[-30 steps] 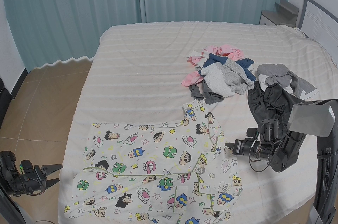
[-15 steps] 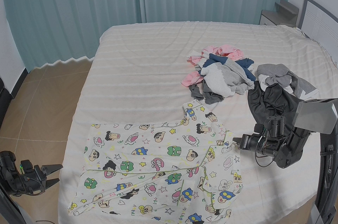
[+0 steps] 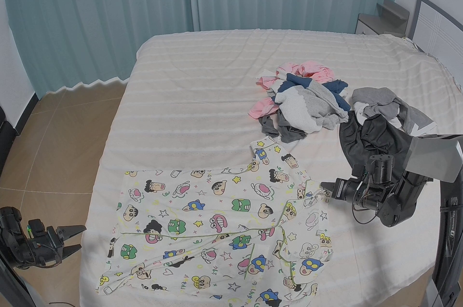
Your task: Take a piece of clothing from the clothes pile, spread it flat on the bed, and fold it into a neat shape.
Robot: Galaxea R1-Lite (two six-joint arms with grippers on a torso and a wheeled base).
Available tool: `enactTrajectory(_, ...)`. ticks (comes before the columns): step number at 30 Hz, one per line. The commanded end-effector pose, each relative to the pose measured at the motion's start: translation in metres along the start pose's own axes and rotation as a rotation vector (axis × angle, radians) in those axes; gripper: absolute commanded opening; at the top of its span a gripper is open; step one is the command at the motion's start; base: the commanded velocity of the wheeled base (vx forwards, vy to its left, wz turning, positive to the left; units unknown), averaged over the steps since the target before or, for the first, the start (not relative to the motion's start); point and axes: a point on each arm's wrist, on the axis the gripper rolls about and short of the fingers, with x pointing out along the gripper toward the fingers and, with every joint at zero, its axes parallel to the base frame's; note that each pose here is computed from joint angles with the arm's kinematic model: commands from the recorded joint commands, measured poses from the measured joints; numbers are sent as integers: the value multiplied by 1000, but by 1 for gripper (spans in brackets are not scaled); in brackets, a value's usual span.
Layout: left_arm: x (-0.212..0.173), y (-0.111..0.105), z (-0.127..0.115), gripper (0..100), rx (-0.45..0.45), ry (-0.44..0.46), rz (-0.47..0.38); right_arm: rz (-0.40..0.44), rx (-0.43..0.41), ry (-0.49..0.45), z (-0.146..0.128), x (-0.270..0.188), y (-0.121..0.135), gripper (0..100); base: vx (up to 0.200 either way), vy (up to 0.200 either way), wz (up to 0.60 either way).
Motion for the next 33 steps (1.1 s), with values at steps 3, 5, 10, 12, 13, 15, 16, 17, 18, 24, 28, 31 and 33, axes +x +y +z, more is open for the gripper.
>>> enactTrajectory(3, 0, 0, -1, 100, -1, 2, -1, -7, 5, -26, 5, -14, -1, 100, 0, 0, 0)
enactTrajectory(5, -1, -1, -2, 100, -3, 3, 0, -10, 8, -35, 7, -24, 0, 100, 0, 0, 0)
enactTrajectory(10, -1, -1, -6, 100, 41, 15, 0, 6, 34, -7, -8, -62, 18, 100, 0, 0, 0)
enactTrajectory(12, -1, -1, -11, 100, 71, 26, 2, 30, 32, 22, -20, -77, 31, 100, 0, 0, 0)
enactTrajectory(13, -1, 0, -13, 100, 79, 33, 2, 39, 28, 44, -29, -85, 37, 100, -200, 0, 0)
enactTrajectory(15, 0, 1, -14, 100, 86, 38, 2, 46, 24, 63, -36, -92, 41, 100, -200, 0, 0)
enactTrajectory(16, 0, 1, -14, 100, 91, 42, 2, 64, 16, 101, -50, -101, 48, 100, -200, 0, 0)
enactTrajectory(17, 0, 2, -15, 100, 89, 42, 3, 78, 10, 120, -57, -107, 52, 100, -200, 0, 0)
enactTrajectory(18, 0, 2, -14, 100, 89, 42, 3, 82, 8, 141, -63, -110, 54, 100, -200, 0, 0)
enactTrajectory(24, 0, 2, -14, 100, 89, 42, 3, 94, 0, 245, -83, -120, 63, 100, -200, 0, 0)
enactTrajectory(28, 0, 2, -14, 100, 89, 42, 2, 108, -11, 290, -91, -123, 69, 100, -200, 0, 0)
enactTrajectory(31, 1, 2, -13, 100, 86, 41, 2, 128, -15, 354, -104, -122, 76, 100, -200, 0, 0)
enactTrajectory(33, 1, 2, -13, 100, 84, 41, 2, 132, 1, 400, -113, -120, 81, 100, -200, 0, 0)
